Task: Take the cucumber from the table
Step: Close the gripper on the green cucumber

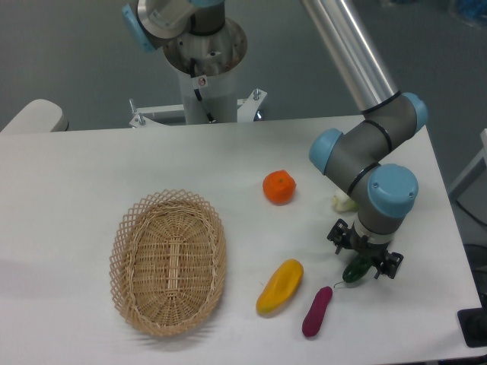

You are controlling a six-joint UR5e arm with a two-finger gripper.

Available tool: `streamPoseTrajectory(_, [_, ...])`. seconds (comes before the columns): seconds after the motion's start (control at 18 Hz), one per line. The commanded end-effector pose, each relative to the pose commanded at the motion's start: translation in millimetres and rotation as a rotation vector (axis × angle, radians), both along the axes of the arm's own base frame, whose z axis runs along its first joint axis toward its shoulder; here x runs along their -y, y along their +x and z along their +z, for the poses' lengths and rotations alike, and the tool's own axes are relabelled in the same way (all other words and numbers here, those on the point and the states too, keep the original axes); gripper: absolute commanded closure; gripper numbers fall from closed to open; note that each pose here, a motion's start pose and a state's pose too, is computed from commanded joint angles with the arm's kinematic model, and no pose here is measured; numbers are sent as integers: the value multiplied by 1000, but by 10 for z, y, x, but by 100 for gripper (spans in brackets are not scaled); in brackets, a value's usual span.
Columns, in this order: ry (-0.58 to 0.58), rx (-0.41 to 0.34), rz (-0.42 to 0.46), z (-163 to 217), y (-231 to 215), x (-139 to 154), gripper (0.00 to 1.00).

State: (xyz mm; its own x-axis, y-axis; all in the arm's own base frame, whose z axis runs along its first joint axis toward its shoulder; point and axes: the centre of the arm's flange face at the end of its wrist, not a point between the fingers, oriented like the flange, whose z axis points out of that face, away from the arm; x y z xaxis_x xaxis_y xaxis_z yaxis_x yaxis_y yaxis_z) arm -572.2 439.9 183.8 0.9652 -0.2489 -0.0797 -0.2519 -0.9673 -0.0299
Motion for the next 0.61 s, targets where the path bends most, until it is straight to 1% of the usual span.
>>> streamPoseTrajectory(0.06, [1, -1, -2, 7, -4, -2, 24])
streamPoseTrajectory(0.22, [5, -11, -2, 54, -33, -17, 62])
streamPoseTrajectory(0.33, [6, -12, -2, 65, -33, -17, 79])
streamPoseTrajectory(0.39, [7, -14, -2, 71, -37, -19, 82])
streamPoseTrajectory(0.61, [15, -30, -3, 189, -71, -36, 82])
